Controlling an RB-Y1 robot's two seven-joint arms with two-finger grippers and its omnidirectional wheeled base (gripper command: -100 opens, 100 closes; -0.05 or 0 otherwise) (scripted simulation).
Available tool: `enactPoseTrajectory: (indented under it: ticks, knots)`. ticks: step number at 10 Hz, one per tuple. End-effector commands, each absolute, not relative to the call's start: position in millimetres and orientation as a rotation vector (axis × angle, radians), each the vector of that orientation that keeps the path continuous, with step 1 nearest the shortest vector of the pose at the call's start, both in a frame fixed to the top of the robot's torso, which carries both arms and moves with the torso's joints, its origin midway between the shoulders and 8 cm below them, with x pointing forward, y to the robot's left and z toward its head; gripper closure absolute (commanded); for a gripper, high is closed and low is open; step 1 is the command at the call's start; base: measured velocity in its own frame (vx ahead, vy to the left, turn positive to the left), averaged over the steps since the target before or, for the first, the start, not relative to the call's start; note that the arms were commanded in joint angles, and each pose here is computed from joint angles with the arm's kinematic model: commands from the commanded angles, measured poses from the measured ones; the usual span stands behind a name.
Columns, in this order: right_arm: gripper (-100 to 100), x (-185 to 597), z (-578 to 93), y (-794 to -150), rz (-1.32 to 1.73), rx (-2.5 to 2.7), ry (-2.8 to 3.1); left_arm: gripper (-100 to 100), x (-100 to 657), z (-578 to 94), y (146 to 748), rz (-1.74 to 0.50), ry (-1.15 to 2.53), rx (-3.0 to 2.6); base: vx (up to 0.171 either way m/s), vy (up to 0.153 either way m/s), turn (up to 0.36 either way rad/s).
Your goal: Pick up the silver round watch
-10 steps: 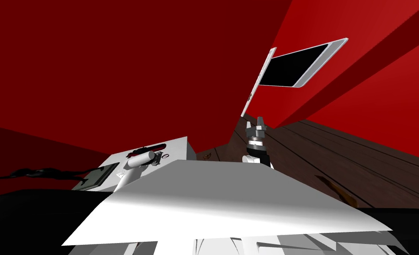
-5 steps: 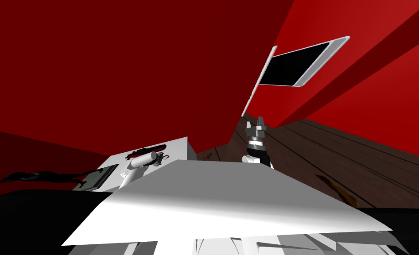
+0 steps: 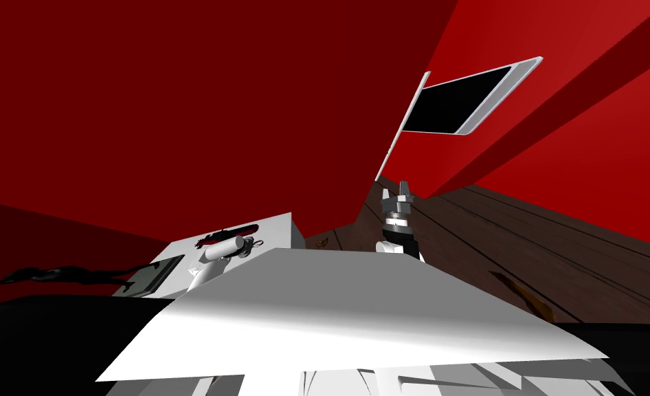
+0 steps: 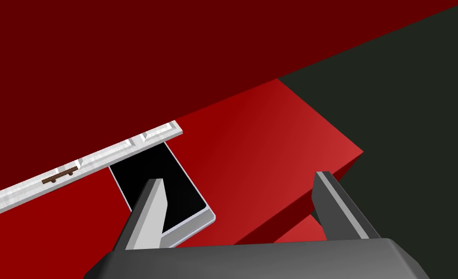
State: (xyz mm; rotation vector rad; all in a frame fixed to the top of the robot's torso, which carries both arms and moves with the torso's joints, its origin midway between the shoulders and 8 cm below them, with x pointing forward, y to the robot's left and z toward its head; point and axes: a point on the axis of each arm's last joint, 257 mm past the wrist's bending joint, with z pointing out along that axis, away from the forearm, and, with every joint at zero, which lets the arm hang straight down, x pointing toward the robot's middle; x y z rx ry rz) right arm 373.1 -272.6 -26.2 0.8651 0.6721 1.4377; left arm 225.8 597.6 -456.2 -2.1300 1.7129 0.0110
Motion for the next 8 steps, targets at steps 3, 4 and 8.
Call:
enactPoseTrajectory:
  ticks: [3,4,8]
  knots:
    - [0,373,-26,-273,1.438,0.865,0.672,0,226,-456,598,0.011,1.713,-2.13,0.0,0.0,0.0]
    - [0,373,-26,-273,1.438,0.865,0.672,100,226,-446,601,0.01,1.718,-2.127,-0.004,-0.041,0.024]
    - [0,373,-26,-273,1.438,0.865,0.672,0,225,-439,602,0.009,1.72,-2.125,-0.004,-0.031,0.014]
